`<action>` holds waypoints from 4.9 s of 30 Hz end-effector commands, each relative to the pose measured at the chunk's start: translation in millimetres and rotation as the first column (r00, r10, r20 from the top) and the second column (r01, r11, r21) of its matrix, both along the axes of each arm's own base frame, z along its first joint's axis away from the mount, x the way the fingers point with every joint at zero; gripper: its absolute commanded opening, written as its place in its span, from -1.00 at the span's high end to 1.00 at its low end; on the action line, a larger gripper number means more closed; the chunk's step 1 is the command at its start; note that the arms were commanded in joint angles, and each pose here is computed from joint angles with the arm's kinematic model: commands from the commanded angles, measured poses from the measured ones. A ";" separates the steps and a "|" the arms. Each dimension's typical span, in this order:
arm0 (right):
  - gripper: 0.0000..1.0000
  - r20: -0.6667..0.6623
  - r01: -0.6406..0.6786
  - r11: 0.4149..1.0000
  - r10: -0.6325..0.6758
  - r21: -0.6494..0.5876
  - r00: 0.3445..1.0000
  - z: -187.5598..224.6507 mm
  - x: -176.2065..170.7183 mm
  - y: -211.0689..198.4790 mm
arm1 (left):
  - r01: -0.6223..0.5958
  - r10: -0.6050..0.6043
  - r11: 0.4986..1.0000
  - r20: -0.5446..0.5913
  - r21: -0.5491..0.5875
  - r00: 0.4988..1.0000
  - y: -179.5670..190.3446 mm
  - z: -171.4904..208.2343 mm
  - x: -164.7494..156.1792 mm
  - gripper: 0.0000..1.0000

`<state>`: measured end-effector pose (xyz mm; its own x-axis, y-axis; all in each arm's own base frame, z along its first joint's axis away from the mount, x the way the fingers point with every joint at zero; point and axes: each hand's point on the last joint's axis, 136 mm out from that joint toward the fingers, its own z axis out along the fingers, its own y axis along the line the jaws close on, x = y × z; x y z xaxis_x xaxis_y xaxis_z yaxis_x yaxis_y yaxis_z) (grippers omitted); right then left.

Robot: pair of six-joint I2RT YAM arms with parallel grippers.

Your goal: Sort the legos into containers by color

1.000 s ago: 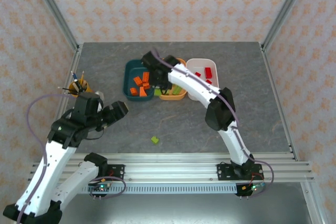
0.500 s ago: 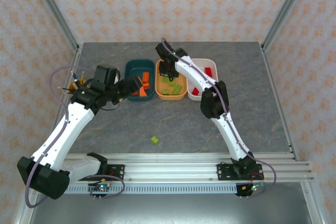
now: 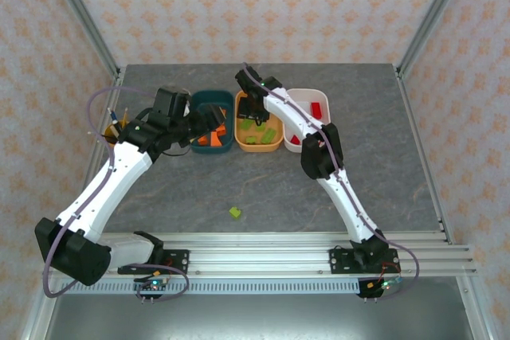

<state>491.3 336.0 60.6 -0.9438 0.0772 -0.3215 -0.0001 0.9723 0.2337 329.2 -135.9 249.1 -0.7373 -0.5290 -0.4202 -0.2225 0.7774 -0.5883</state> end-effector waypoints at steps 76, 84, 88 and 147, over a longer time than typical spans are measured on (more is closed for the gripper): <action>0.64 0.176 -0.010 0.920 0.086 -0.393 0.981 104.0 -89.7 -52.2 | -0.030 0.029 0.999 0.027 0.026 0.999 36.2 6.0 -82.8 -0.82; 0.63 0.203 0.084 0.893 0.009 -0.442 0.979 79.0 -34.5 -62.8 | -0.017 0.017 1.000 0.056 0.005 0.998 17.9 19.9 -37.9 -0.83; 0.61 0.206 0.096 0.886 -0.001 -0.454 0.979 63.5 -20.1 -63.5 | -0.001 0.000 1.000 0.057 0.028 0.998 14.8 24.1 -26.8 -0.83; -0.99 0.459 0.309 0.947 -0.236 -0.089 0.856 195.0 -243.9 -260.9 | -0.093 0.089 0.985 0.035 0.146 0.995 62.1 16.1 -64.6 -0.99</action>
